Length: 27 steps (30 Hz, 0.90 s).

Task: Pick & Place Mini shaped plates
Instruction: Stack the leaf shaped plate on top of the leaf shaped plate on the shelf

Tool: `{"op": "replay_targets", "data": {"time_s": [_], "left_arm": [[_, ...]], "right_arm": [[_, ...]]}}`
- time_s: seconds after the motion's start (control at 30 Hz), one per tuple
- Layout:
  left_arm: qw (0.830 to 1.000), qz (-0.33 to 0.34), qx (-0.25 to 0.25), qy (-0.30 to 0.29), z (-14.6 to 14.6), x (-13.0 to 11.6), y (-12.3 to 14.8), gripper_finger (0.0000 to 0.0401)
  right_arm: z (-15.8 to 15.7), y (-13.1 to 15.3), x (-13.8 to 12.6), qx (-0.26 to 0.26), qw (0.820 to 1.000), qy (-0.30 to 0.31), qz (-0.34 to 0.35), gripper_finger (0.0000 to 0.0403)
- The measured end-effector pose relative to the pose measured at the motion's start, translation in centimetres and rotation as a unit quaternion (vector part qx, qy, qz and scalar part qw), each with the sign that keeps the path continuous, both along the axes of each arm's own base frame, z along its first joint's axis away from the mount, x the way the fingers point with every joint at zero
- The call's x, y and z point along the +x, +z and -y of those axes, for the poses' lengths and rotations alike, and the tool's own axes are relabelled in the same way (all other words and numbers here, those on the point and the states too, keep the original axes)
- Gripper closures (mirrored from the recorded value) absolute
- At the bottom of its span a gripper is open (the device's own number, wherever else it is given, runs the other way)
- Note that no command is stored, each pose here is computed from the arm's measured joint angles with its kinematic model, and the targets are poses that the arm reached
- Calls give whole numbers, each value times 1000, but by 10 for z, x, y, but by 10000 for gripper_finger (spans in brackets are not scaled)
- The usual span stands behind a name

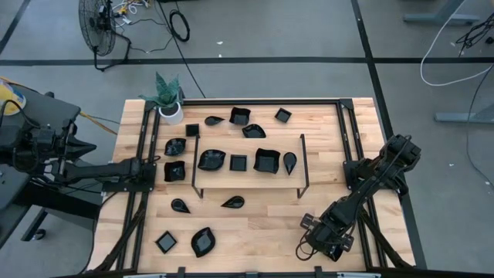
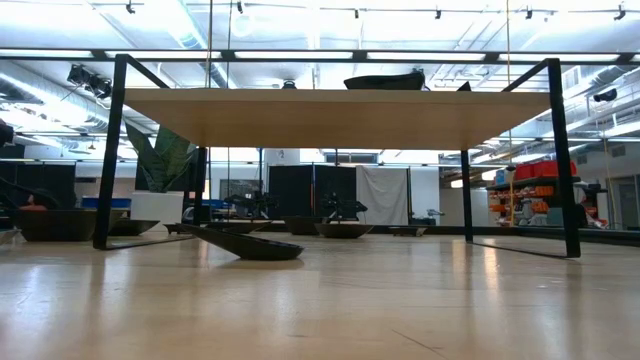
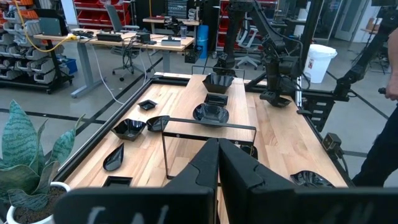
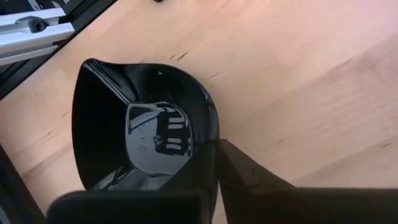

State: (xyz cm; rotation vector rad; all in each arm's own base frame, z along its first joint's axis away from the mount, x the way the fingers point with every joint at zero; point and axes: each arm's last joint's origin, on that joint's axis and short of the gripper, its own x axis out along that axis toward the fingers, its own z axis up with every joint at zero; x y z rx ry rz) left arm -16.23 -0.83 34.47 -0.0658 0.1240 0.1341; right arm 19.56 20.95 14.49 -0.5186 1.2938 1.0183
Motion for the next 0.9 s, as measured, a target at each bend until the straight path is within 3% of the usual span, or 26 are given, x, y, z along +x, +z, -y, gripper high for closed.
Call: {"op": "replay_targets", "data": {"time_s": [0.47,0.67,0.9], "left_arm": [[1000,0,0,0,0,0,0,383],[1000,0,0,0,0,0,0,383],[1000,0,0,0,0,0,0,383]], "right_arm": [[2,9,3,17,1000,-2,2,401],[5,33,15,40,998,-44,18,402],[14,67,39,83,987,-133,40,403]]}}
